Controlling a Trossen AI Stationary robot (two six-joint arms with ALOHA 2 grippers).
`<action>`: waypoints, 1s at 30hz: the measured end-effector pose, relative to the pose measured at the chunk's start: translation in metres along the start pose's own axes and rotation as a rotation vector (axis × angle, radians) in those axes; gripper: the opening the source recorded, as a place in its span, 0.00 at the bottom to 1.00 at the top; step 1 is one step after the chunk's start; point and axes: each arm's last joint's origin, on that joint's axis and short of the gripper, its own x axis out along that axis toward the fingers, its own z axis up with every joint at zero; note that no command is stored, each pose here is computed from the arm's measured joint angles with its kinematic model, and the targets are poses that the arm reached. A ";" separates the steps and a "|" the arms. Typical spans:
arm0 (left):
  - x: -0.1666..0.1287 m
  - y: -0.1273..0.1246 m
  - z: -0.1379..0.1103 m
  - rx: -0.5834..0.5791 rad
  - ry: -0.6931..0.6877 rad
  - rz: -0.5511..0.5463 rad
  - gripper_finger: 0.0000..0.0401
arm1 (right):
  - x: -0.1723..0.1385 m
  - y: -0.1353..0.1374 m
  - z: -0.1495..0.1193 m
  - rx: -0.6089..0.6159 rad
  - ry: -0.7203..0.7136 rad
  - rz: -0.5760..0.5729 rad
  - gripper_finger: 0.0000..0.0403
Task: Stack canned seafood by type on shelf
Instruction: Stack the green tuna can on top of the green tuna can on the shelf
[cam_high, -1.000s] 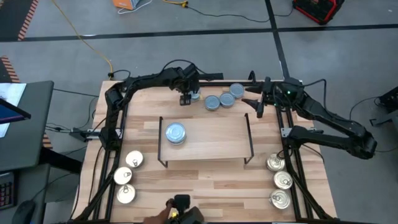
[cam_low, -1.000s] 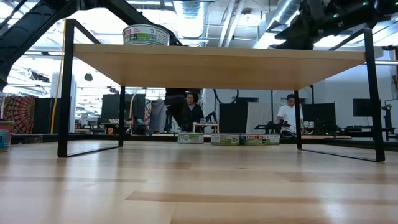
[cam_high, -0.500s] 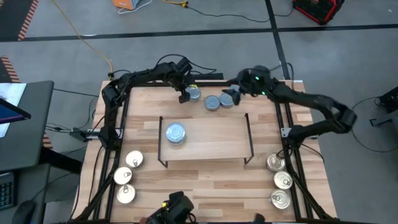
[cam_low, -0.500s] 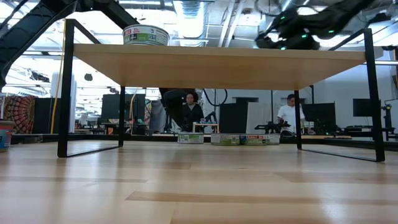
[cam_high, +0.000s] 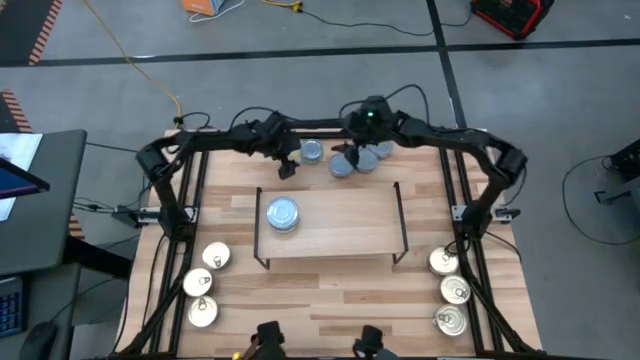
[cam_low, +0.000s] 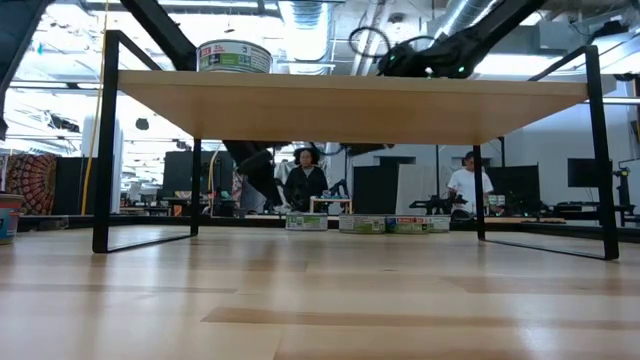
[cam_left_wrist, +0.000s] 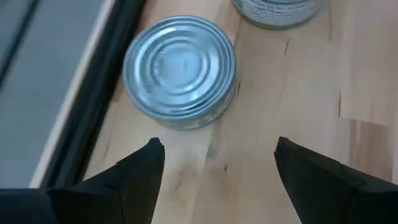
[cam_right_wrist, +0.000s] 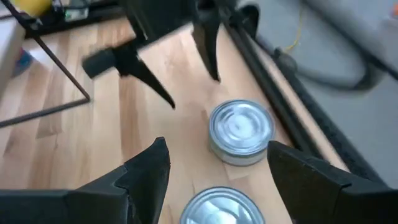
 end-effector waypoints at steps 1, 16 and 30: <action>-0.004 -0.002 -0.003 -0.002 -0.013 0.017 0.72 | 0.005 -0.001 -0.001 0.002 0.008 0.004 0.73; -0.024 0.002 -0.015 -0.168 -0.158 0.107 0.72 | 0.071 0.007 -0.002 -0.016 0.117 0.076 0.73; -0.022 -0.005 -0.025 0.002 -0.059 0.032 0.72 | 0.076 -0.011 -0.006 -0.199 0.208 0.026 0.73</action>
